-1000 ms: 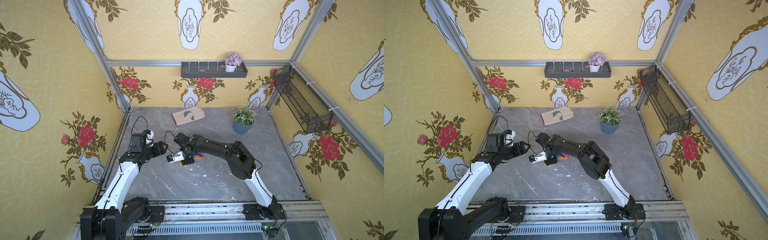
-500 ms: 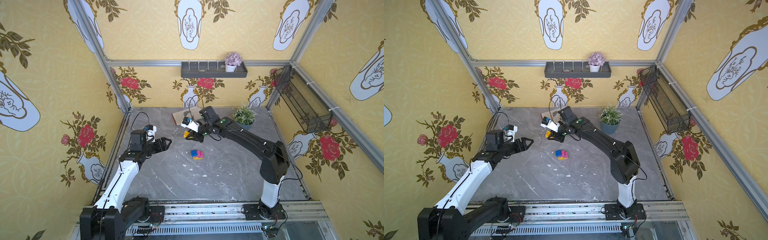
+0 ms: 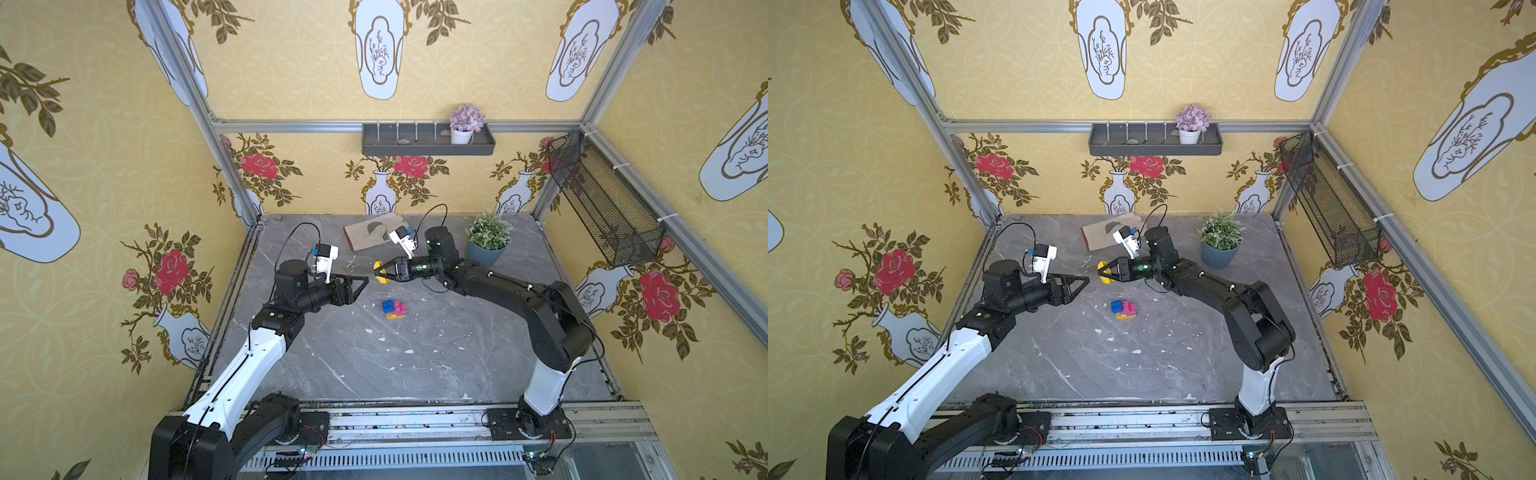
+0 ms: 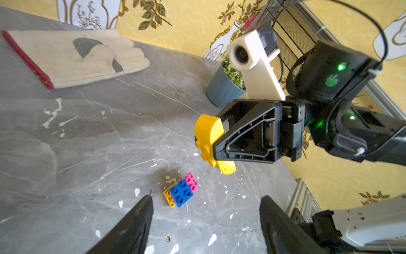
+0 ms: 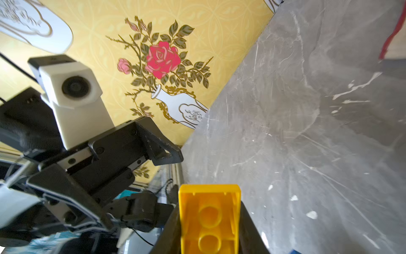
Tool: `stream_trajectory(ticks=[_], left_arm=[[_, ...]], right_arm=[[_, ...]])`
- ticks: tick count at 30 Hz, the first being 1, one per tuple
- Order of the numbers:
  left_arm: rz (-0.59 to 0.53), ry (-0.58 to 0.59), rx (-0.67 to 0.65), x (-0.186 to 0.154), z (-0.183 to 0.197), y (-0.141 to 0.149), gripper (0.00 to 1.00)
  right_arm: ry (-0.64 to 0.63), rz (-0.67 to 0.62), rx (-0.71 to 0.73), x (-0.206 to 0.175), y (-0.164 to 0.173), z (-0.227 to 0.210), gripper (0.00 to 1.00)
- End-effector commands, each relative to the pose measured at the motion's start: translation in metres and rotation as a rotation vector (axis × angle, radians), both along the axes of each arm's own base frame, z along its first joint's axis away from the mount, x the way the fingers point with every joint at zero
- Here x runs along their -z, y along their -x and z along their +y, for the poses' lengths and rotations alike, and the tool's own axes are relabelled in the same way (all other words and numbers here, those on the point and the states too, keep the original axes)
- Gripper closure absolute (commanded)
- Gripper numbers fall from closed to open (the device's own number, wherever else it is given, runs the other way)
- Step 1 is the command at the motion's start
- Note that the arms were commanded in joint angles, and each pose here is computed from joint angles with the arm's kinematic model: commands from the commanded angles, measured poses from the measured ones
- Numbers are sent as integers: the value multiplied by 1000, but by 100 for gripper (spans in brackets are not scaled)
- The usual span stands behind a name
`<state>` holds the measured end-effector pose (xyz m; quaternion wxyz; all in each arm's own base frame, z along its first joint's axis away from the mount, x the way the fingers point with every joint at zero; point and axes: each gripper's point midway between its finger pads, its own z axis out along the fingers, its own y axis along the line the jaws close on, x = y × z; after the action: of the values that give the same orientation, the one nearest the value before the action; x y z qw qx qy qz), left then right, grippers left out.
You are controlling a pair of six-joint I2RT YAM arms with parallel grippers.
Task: Assemble the letter s with lego
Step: Adjust the lego brick at the center of the board.
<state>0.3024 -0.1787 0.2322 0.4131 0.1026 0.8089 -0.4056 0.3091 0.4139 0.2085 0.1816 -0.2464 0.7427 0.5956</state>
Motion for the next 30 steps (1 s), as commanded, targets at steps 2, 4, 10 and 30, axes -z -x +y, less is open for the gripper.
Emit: stream_trajectory(ticks=[2, 4, 10, 30], left_arm=[[3, 15, -6, 1, -2, -8, 21], [-1, 48, -10, -5, -4, -13, 21], [-23, 182, 19, -29, -5, -26, 21], [49, 320, 127, -25, -13, -25, 27]], right_arm=[[-149, 80, 0, -32, -21, 14, 77], [-176, 71, -49, -39, -17, 25, 76], [-236, 74, -147, -46, -4, 36, 77], [-378, 159, -142, -73, -1, 40, 77]])
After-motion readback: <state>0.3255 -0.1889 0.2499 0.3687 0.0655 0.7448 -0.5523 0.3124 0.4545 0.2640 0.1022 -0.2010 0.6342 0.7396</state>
